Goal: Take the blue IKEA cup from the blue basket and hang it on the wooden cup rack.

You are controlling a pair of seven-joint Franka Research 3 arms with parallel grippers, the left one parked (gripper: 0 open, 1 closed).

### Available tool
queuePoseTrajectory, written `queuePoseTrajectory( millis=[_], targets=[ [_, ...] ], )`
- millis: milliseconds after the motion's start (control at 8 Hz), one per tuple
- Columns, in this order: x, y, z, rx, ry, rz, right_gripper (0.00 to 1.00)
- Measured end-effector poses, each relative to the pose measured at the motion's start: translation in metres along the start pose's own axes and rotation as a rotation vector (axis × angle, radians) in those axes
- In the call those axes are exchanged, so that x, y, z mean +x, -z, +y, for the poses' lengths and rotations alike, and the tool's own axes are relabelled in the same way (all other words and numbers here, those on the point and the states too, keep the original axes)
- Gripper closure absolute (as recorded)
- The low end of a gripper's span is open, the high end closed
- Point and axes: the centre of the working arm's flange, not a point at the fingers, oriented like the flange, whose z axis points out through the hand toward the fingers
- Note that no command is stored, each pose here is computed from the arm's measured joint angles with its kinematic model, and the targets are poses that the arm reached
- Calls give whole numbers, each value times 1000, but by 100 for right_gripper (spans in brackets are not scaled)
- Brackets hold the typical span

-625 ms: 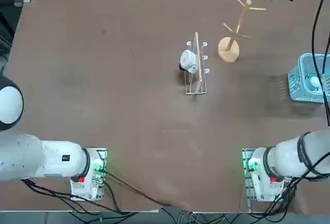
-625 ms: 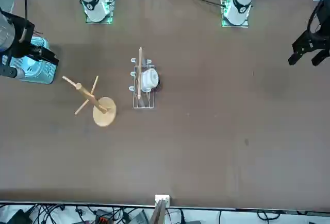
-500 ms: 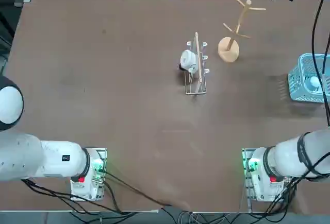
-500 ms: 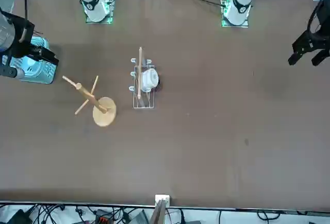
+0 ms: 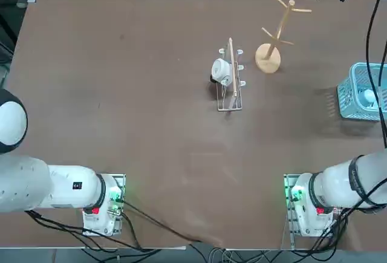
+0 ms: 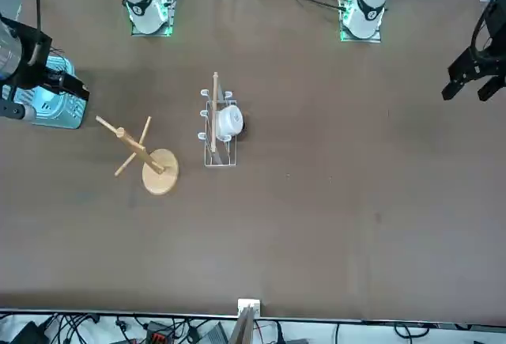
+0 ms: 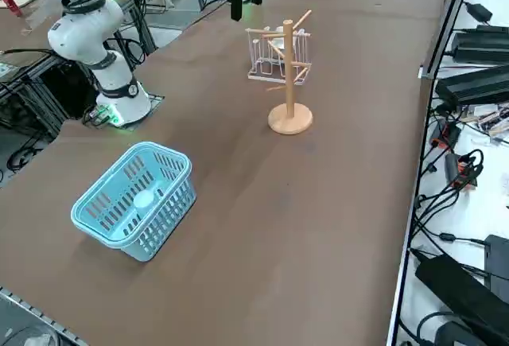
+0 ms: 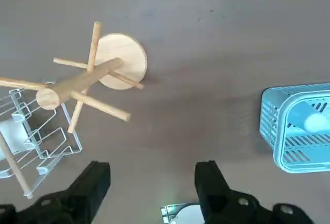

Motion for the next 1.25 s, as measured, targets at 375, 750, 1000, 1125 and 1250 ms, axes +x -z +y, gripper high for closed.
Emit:
queuePoseTrajectory(
  millis=[375,750,1000,1125,1250],
  targets=[
    [10,-10,26,-12,46,-29,0],
    [16,-34,99,-44,72,-95,0],
    [17,-54,133,-112,143,-43,0],
    [10,-67,141,-133,183,-5,0],
    [1,-85,158,-138,232,27,0]
  ],
)
